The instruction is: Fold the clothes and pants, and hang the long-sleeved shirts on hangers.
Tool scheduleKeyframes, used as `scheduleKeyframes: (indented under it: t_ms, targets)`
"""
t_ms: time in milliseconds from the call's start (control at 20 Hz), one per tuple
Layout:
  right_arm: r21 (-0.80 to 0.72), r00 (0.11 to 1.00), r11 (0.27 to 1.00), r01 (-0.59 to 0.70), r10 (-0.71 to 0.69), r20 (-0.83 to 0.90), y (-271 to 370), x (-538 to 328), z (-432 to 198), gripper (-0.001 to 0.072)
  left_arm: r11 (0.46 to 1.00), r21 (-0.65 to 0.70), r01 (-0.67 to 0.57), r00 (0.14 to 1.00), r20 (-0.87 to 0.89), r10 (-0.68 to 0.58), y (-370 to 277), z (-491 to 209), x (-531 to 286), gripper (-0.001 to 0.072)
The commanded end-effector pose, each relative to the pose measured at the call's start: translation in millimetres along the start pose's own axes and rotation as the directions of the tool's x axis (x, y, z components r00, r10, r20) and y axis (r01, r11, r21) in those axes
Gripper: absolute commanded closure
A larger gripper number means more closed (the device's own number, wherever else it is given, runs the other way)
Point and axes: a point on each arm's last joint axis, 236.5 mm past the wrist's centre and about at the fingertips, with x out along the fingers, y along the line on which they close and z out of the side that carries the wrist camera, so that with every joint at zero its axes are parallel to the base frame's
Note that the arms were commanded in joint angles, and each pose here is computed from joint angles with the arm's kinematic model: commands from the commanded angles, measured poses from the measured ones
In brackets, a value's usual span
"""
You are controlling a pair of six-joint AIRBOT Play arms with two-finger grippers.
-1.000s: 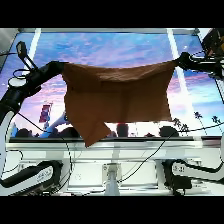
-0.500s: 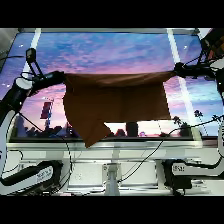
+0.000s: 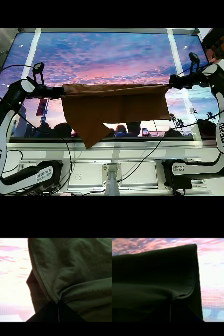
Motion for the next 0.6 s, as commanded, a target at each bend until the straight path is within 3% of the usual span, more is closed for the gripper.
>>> scheduleKeyframes:
  t_ms: [0,100,150,200,250,300,350,550]
  targets:
    - [0.023,0.999,1.000,0.007,-0.006,-0.034,-6.9,16.0,-18.5,0.0692,1.000,-0.026,0.011,0.998,-0.056,-0.012,-2.8,-12.4,12.6,0.0689]
    - [0.029,0.999,1.000,0.008,-0.007,-0.032,-8.2,19.3,-20.5,0.0692,0.998,-0.052,0.041,0.995,-0.084,-0.045,-11.4,-18.4,23.6,0.0681]
    - [0.030,1.000,1.000,0.007,-0.006,-0.029,-8.1,19.2,-19.6,0.0691,0.997,-0.058,0.049,0.993,-0.101,-0.055,-14.5,-22.4,29.5,0.0643]
    - [0.033,1.000,0.999,0.003,-0.002,-0.028,-7.3,19.2,-19.4,0.0659,0.997,-0.062,0.051,0.992,-0.115,-0.058,-15.2,-25.8,34.2,0.0461]
    - [0.032,1.000,0.999,0.003,-0.002,-0.028,-7.1,19.2,-19.4,0.0534,0.996,-0.067,0.058,0.989,-0.134,-0.067,-18.0,-30.2,37.2,0.0222]
    - [0.030,1.000,1.000,0.004,-0.003,-0.028,-7.3,19.2,-19.4,0.0328,0.995,-0.071,0.068,0.986,-0.144,-0.078,-22.2,-32.9,39.4,0.0080]
    - [0.021,1.000,1.000,0.004,-0.003,-0.026,-7.2,18.6,-18.8,0.0210,0.995,-0.064,0.073,0.986,-0.145,-0.082,-24.8,-33.0,39.3,0.0071]
    - [-0.013,1.000,1.000,0.019,-0.019,-0.004,-4.8,1.7,-8.5,0.0203,0.997,-0.025,0.077,0.991,-0.107,-0.079,-25.6,-23.3,21.5,0.0071]
